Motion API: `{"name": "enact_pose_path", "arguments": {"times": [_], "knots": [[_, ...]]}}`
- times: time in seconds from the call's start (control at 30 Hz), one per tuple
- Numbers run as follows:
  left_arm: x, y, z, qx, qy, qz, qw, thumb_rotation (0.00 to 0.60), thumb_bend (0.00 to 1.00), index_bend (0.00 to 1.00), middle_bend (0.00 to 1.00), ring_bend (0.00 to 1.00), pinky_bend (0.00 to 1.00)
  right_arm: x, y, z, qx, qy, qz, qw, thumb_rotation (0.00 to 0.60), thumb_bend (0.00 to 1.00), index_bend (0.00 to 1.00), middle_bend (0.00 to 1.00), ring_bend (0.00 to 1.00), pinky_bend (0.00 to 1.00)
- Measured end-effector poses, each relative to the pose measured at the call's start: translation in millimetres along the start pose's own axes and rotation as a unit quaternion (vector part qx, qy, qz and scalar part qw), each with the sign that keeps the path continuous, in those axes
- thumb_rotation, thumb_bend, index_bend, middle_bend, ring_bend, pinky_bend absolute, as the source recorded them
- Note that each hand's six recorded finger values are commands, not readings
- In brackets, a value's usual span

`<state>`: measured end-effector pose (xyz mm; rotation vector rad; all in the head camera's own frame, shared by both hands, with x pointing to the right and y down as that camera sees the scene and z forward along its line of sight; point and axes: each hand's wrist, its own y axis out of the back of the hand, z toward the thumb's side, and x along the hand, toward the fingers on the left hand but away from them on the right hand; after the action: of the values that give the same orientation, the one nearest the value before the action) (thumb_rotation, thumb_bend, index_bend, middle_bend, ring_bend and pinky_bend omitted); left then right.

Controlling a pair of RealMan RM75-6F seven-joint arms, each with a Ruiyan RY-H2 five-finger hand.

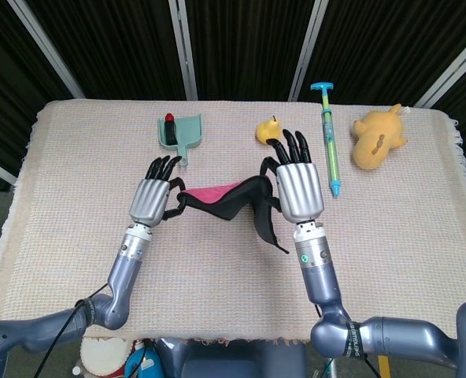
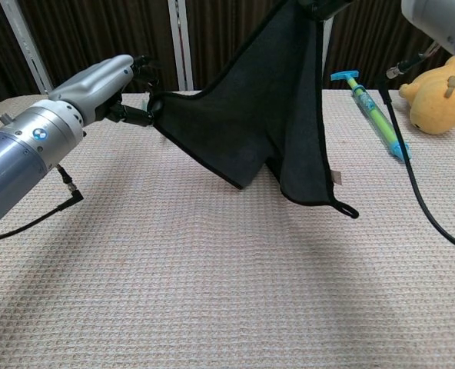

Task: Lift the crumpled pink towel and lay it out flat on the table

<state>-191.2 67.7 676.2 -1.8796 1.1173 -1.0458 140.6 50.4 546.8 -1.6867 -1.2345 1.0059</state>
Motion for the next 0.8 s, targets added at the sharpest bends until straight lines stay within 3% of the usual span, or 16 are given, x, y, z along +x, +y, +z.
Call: {"name": "enact_pose_path", "arguments": {"times": [0.5, 0.8], "knots": [[18.6, 43.0, 6.9, 0.034, -0.02, 0.038, 0.9985, 0.6, 0.51, 0.55, 0.07, 0.0, 0.0, -6.6, 5.6, -35.6, -0.018, -0.033, -0.001, 0.9993, 0.6, 0.6, 0.63, 0.24, 0.06, 0.01], [36.7, 61.2, 22.8, 0.045, -0.032, 0.054, 0.997, 0.6, 0.52, 0.55, 0.07, 0.0, 0.0, -16.8, -5.0, -46.3, -0.025, -0.046, 0.01, 0.9986, 0.6, 0.6, 0.63, 0.24, 0.06, 0.01]]}}
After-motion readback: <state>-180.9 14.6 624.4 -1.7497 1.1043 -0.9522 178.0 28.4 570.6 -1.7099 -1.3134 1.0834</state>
